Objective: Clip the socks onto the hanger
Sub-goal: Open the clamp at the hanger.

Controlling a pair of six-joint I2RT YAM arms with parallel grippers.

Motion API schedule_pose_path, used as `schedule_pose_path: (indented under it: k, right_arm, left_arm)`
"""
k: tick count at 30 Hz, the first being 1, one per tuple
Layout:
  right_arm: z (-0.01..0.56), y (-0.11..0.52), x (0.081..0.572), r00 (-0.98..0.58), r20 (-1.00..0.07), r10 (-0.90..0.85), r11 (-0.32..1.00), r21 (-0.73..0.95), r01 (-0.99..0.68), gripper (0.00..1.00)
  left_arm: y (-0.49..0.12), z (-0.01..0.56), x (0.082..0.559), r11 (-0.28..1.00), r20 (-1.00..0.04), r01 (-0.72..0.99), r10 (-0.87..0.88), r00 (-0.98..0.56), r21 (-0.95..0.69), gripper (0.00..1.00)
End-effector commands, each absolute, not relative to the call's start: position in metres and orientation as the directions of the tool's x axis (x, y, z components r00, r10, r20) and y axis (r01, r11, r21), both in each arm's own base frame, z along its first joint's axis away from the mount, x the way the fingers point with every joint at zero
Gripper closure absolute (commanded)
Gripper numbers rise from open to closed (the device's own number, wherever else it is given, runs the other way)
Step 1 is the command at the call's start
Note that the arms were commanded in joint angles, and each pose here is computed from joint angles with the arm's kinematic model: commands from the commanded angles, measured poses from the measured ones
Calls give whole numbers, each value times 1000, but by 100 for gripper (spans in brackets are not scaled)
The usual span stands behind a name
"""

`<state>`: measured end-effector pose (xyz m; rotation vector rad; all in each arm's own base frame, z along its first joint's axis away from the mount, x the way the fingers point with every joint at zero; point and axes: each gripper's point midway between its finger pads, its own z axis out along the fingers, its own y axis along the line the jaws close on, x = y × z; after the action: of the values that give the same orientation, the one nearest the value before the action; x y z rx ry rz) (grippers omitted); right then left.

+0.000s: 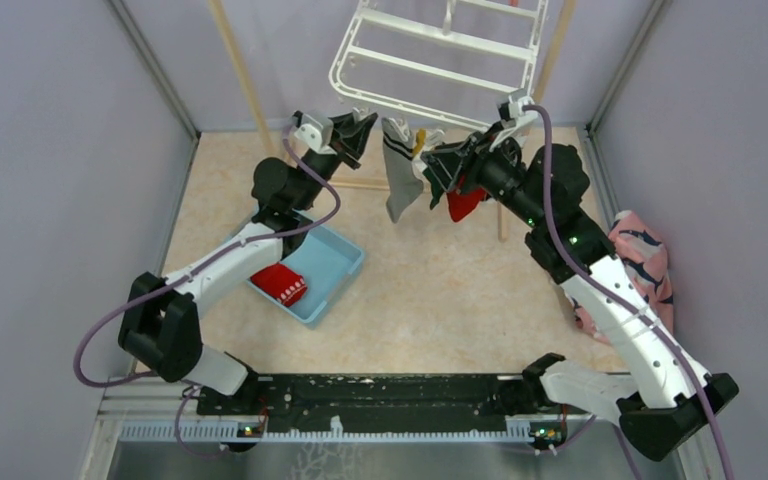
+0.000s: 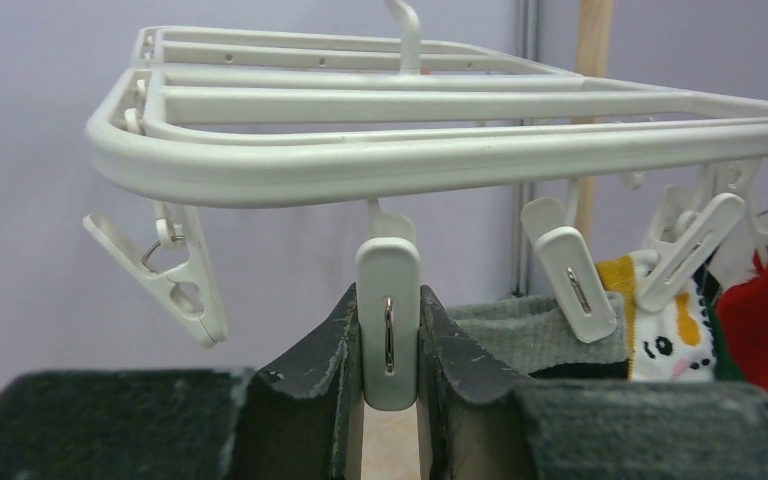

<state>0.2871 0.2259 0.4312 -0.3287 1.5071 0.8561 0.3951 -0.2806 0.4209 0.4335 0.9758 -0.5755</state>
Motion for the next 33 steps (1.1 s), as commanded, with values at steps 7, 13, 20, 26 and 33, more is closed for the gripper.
schedule_pose_path:
  k: [7, 13, 20, 26, 33]
  right_arm:
    - [505, 260, 240, -54, -944, 325, 561, 238, -793, 61]
    - [492, 291, 257, -87, -959, 270, 579, 234, -781, 56]
    - [488, 296, 283, -42, -974, 224, 674, 186, -715, 32]
    - [485, 294, 296, -34, -976, 215, 714, 181, -677, 26]
    - [498, 289, 303, -24, -954, 299, 731, 245, -637, 33]
  left_arm:
    - [-288, 425, 359, 665, -907, 746, -293, 301, 32, 100]
    - [-294, 421, 348, 614, -933, 789, -294, 206, -19, 100]
    - [-307, 414, 336, 524, -954, 845, -293, 57, -110, 100]
    - [-308, 419, 322, 479, -954, 866, -299, 6, -145, 100]
    - [-306, 418, 310, 450, -952, 879, -306, -14, -157, 100]
